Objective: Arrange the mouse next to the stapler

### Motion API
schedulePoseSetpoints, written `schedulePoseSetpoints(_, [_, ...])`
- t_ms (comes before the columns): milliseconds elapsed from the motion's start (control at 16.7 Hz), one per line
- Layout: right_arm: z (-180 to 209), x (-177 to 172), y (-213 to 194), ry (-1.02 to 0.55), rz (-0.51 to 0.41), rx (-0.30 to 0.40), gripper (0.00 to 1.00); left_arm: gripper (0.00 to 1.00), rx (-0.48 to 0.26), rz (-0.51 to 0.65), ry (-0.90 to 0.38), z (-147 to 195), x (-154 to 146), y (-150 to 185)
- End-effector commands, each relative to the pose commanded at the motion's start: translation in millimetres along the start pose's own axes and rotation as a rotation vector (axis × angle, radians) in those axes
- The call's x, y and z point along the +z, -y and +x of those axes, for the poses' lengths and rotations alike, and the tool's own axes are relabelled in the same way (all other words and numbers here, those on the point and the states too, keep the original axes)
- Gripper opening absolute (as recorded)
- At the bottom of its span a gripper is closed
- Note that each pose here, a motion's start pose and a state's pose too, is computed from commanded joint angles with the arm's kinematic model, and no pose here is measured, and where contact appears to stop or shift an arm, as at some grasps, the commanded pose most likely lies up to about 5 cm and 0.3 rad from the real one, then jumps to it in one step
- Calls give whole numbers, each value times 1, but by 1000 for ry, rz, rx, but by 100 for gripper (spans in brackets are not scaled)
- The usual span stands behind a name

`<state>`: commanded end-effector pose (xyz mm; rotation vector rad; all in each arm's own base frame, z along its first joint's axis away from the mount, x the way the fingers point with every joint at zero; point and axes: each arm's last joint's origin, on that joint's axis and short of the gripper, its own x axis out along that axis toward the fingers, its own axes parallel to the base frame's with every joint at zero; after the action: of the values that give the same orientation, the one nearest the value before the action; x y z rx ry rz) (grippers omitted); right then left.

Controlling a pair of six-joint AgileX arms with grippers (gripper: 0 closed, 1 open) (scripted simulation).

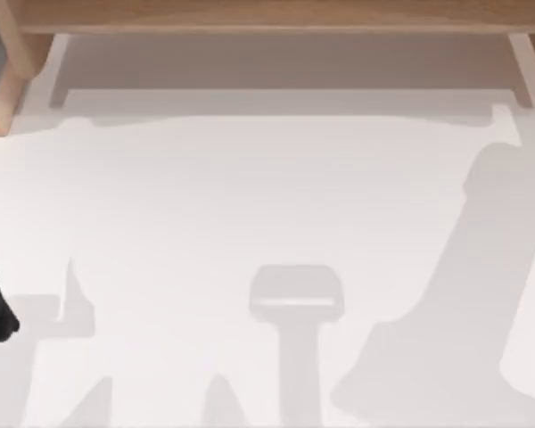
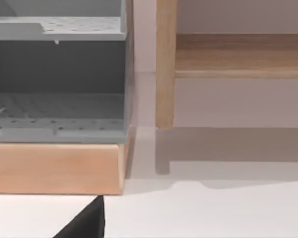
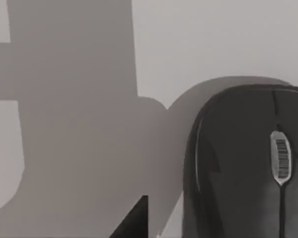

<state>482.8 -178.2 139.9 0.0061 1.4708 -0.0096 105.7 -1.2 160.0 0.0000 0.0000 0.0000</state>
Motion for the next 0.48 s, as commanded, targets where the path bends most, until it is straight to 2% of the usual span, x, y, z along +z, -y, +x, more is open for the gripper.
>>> schedulePoseSetpoints(420, [0,0,0,0,0,0,2,100,0,0,0,0,0,0])
schedulePoseSetpoints(480, [0,0,0,0,0,0,0,100,0,0,0,0,0,0])
